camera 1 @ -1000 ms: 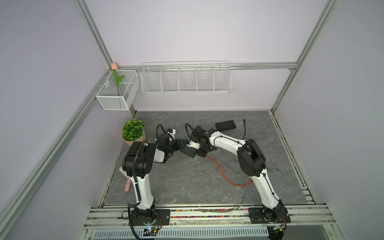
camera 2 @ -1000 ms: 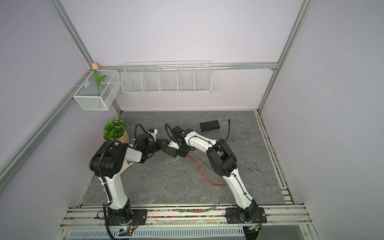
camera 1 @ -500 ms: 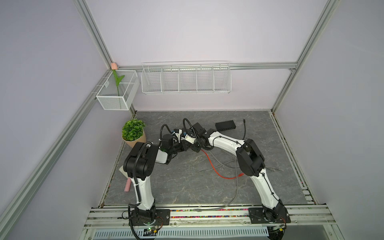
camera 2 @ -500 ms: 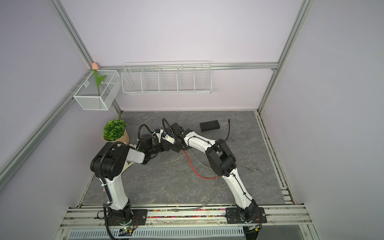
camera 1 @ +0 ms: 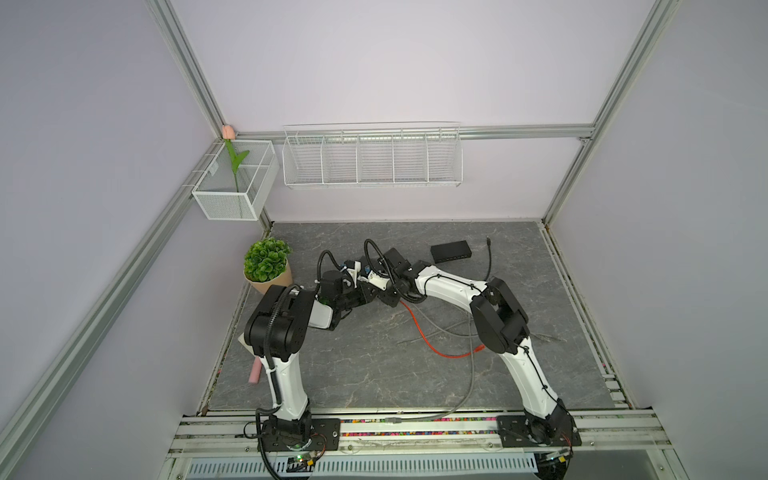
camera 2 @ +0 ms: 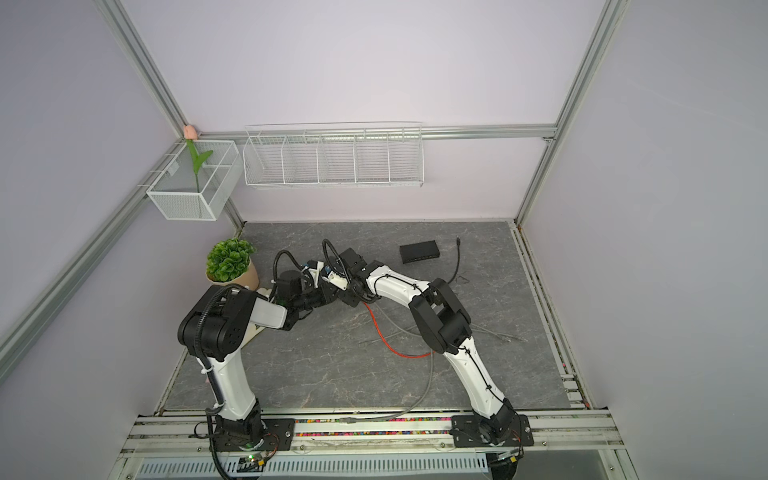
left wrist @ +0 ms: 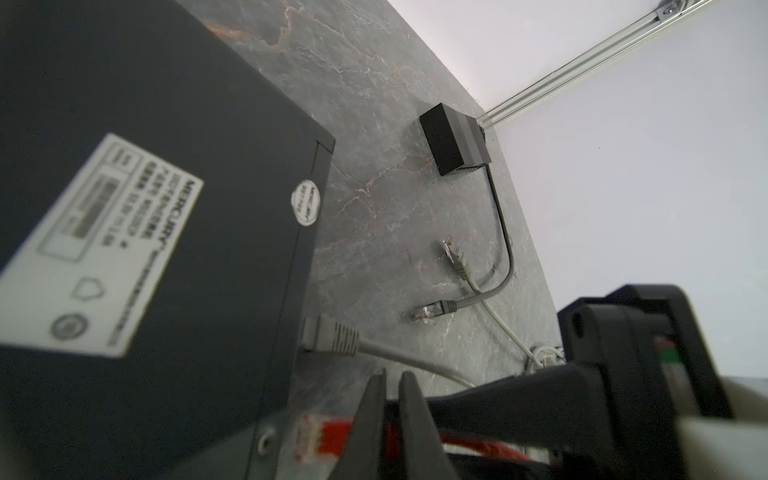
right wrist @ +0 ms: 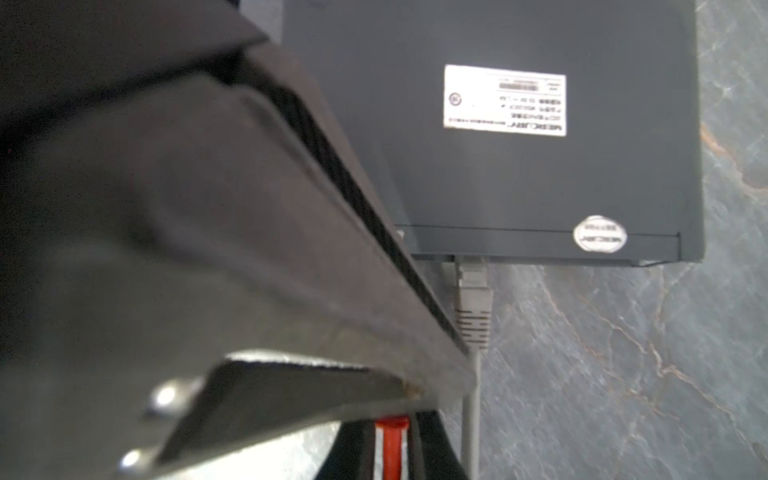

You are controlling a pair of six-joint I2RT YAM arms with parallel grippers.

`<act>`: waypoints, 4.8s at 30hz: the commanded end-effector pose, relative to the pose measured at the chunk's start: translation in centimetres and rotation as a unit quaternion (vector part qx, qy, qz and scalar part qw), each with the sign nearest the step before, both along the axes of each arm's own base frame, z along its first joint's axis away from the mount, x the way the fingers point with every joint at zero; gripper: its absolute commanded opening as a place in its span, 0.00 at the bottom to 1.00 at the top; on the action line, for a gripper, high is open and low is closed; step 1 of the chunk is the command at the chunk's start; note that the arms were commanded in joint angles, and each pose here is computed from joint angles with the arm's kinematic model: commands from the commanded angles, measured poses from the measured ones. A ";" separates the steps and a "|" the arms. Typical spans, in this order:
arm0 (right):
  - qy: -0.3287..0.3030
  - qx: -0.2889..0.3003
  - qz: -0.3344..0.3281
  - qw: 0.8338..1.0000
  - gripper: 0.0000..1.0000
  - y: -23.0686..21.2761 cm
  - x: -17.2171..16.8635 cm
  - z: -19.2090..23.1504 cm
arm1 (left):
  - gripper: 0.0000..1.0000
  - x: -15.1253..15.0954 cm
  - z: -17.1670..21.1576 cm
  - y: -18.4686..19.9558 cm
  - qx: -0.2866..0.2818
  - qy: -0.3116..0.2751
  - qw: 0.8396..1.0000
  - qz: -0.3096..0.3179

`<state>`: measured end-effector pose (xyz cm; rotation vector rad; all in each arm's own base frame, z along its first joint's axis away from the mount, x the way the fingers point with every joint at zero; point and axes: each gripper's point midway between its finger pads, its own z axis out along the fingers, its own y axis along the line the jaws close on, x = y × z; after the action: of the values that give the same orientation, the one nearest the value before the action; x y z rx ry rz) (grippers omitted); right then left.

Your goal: Insert the plug into the switch port

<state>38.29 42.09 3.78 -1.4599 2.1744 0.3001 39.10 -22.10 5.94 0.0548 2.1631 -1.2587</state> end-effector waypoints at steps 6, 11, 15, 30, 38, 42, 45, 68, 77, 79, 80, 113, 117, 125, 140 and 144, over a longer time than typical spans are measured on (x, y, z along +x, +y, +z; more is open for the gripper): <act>-0.034 0.036 0.014 0.999 0.07 0.5 0.0 1.9 | 0.13 0.8 8.3 3.7 -0.018 -0.048 0.998 0.044; -0.029 0.039 0.008 0.999 0.07 -0.2 0.3 1.9 | 0.14 3.9 9.4 6.8 0.014 -0.033 0.996 0.086; -0.023 0.038 0.015 0.999 0.07 -0.2 0.1 2.0 | 0.14 6.9 6.9 7.8 0.005 0.004 0.996 0.089; -0.013 0.027 0.019 0.999 0.07 -1.7 -1.6 1.7 | 0.15 9.4 0.9 7.6 0.069 0.054 0.992 0.091; -0.018 0.027 0.021 0.999 0.07 -2.3 -2.1 2.5 | 0.15 8.3 -0.6 6.8 0.075 0.066 0.992 0.079; -0.027 0.024 0.017 0.999 0.07 -2.8 -2.0 3.0 | 0.15 7.4 -0.8 5.9 0.082 0.067 0.992 0.068; -0.030 0.025 0.017 0.999 0.07 -2.9 -2.1 3.4 | 0.14 7.4 0.0 6.7 0.084 0.054 0.991 0.092; -0.056 0.045 0.009 0.997 0.07 -4.7 -3.5 6.8 | 0.13 12.9 -3.2 7.7 0.133 0.153 0.974 0.098; -0.050 0.023 0.001 0.999 0.07 -6.0 -4.2 5.6 | 0.12 7.7 -4.5 2.5 0.153 0.152 0.976 0.027; -0.027 0.014 0.003 1.000 0.07 -6.3 -5.2 4.5 | 0.12 6.6 -4.3 2.3 0.140 0.144 0.979 0.032; -0.022 0.009 0.002 1.000 0.07 -6.4 -5.6 4.0 | 0.12 6.2 -4.2 2.3 0.137 0.142 0.980 0.034; 0.011 -0.026 -0.015 0.999 0.07 -6.5 -6.4 -1.2 | 0.12 3.7 -6.1 1.5 0.107 0.126 0.986 0.021; 0.009 -0.020 -0.015 1.000 0.07 -6.3 -6.1 -1.1 | 0.12 3.7 -6.1 1.6 0.107 0.125 0.986 0.022; 0.008 -0.007 -0.014 1.000 0.07 -5.6 -5.8 -0.5 | 0.12 3.4 -6.2 1.7 0.106 0.124 0.986 0.023; 0.011 0.038 -0.020 0.999 0.07 -4.0 -5.1 -0.4 | 0.12 2.6 -6.7 1.7 0.101 0.123 0.987 0.021; 0.014 0.049 -0.024 0.998 0.07 -3.4 -4.9 -0.9 | 0.12 2.4 -6.7 1.6 0.097 0.122 0.988 0.018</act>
<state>32.17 36.37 2.43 -1.4122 2.2591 0.3181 44.60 -20.60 2.73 -0.0178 2.3372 -1.0630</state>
